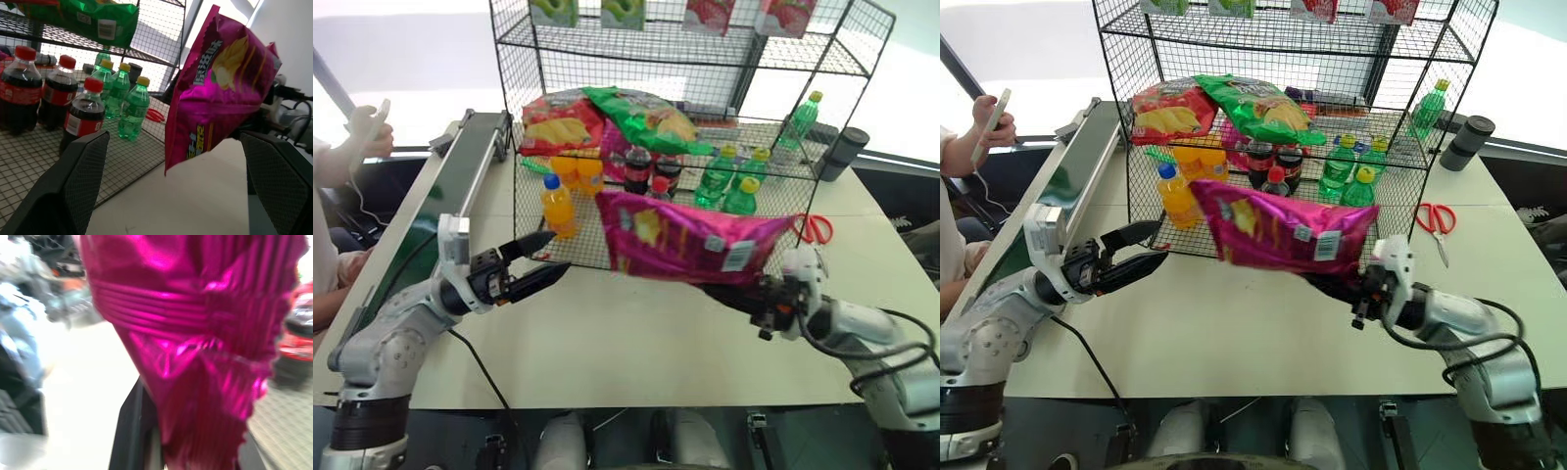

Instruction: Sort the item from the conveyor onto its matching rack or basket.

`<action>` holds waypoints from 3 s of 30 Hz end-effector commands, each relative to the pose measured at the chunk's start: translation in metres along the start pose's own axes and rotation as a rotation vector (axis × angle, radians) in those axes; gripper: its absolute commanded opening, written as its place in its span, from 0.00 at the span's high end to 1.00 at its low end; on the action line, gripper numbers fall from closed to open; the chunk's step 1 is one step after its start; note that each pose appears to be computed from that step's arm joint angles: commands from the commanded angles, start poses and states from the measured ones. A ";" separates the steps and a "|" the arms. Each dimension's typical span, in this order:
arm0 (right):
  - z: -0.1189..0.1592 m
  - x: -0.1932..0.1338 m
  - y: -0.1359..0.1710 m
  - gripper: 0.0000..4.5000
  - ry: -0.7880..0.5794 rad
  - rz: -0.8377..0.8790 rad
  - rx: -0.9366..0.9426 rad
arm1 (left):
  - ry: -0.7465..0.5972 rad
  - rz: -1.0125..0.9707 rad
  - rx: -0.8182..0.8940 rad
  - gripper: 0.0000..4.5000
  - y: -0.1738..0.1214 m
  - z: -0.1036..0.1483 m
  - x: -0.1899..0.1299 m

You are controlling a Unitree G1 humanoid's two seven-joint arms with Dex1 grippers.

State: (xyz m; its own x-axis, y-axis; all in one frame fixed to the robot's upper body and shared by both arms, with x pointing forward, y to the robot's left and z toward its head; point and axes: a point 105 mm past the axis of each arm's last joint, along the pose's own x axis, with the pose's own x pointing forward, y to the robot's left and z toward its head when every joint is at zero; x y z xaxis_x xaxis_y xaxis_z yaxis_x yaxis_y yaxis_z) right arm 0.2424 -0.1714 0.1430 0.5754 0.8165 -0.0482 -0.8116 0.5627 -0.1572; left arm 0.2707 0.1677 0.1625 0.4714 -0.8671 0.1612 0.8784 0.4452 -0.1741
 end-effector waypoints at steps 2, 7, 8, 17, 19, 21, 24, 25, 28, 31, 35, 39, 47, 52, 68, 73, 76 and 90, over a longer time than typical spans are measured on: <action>0.045 -0.023 -0.025 0.98 -0.061 -0.245 -0.422 | 0.001 -0.034 0.064 0.00 -0.001 -0.004 0.008; 0.089 -0.043 -0.048 0.98 -0.104 -0.508 -0.742 | -0.009 -0.078 0.102 0.00 0.001 -0.005 0.024; 0.095 -0.045 -0.049 0.98 -0.113 -0.537 -0.776 | -0.015 -0.085 0.112 0.00 0.001 -0.004 0.027; 0.098 -0.057 -0.101 0.98 0.153 -0.768 -1.205 | -0.111 -0.079 0.215 0.00 0.003 0.009 0.058; 0.095 -0.055 -0.108 0.98 0.191 -0.779 -1.246 | -0.113 -0.077 0.211 0.00 0.002 0.007 0.060; 0.087 -0.050 -0.117 0.98 0.236 -0.781 -1.285 | -0.116 -0.071 0.223 0.00 0.000 0.006 0.060; 0.082 -0.043 -0.128 0.98 0.261 -0.793 -1.311 | -0.120 -0.054 0.235 0.00 -0.002 0.004 0.059; 0.080 -0.039 -0.134 0.98 0.270 -0.803 -1.305 | -0.123 -0.048 0.229 0.00 -0.002 0.003 0.058; 0.082 -0.032 -0.146 0.98 0.254 -0.836 -1.302 | -0.127 -0.038 0.223 0.00 -0.004 0.001 0.057; 0.085 -0.026 -0.160 0.98 0.241 -0.880 -1.281 | -0.124 -0.032 0.230 0.00 -0.006 -0.002 0.057; 0.082 -0.012 -0.180 0.98 0.252 -0.902 -1.255 | -0.134 -0.021 0.228 0.00 -0.007 -0.002 0.058; 0.082 0.002 -0.194 0.98 0.271 -0.905 -1.254 | -0.133 -0.024 0.233 0.00 -0.009 -0.003 0.061; 0.094 0.004 -0.210 0.98 0.244 -0.948 -1.205 | -0.135 -0.016 0.226 0.00 -0.012 -0.005 0.061; 0.094 0.010 -0.210 0.61 0.227 -0.926 -1.174 | -0.137 -0.007 0.229 0.00 -0.012 -0.004 0.061; 0.109 -0.005 -0.196 0.01 0.128 -0.759 -0.770 | -0.114 0.000 0.216 0.00 -0.019 -0.016 0.063; 0.101 0.001 -0.185 0.01 0.144 -0.667 -0.690 | -0.103 -0.009 0.216 0.00 -0.020 -0.019 0.064; 0.101 0.007 -0.175 0.01 0.127 -0.615 -0.685 | -0.099 -0.010 0.223 0.00 -0.019 -0.019 0.064; 0.108 0.018 -0.157 0.63 0.071 -0.535 -0.846 | -0.083 -0.009 0.237 0.00 -0.020 -0.021 0.064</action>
State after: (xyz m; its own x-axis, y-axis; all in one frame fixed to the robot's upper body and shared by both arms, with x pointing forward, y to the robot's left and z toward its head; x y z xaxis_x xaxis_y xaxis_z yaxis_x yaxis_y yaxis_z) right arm 0.3737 -0.2379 0.2554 0.8956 0.4279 0.1216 -0.1601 0.5650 -0.8094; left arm 0.2851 0.1006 0.1475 0.4766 -0.8505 0.2226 0.8696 0.4932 0.0227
